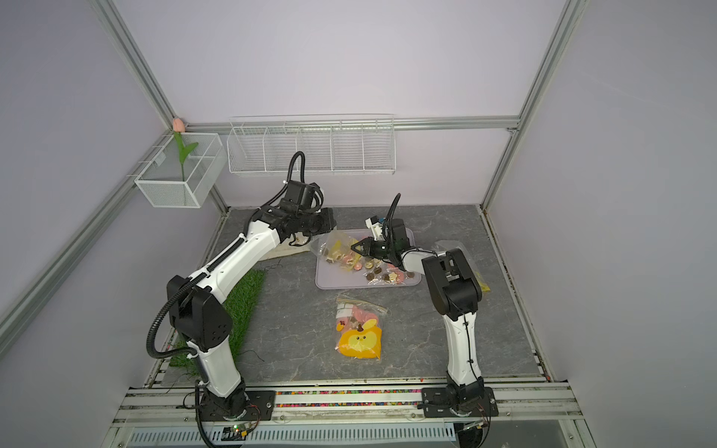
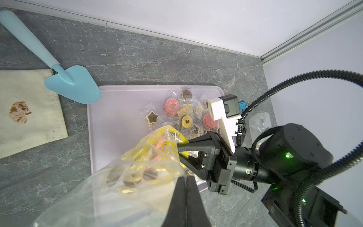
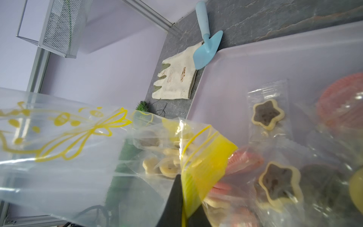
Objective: Pour cookies out of the ziploc bag
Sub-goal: 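Pour the cookies out of the ziploc bag onto the tray.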
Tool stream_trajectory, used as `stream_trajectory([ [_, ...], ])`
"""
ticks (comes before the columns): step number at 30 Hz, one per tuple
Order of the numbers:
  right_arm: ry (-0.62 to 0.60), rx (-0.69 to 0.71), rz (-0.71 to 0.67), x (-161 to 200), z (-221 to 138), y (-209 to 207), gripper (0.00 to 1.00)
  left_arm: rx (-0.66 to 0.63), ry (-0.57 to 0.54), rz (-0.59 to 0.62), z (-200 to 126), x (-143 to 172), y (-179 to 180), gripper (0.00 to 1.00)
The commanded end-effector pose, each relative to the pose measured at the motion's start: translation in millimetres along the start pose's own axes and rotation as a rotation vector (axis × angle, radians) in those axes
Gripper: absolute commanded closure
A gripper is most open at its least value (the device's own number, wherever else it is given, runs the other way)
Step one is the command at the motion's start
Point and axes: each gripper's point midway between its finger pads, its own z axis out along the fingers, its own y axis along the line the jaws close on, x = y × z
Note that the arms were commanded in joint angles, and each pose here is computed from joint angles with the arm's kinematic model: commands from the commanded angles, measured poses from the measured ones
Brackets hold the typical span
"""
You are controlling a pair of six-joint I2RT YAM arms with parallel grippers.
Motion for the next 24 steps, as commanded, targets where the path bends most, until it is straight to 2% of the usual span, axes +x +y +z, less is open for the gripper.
stream_trajectory([
  [1, -0.067, 0.040, 0.020, -16.2, -20.8, -6.2, 0.93, 0.063, -0.057, 0.000, -13.2, -20.0, -19.4, 1.00],
  [12, -0.134, 0.080, 0.048, -34.5, -55.3, -22.3, 0.93, 0.097, -0.056, 0.000, 1.5, -24.0, -35.5, 1.00],
  [24, -0.031, 0.031, 0.027, -15.5, -20.9, -0.9, 0.93, 0.019, -0.070, 0.037, -11.2, -32.9, -15.4, 1.00],
])
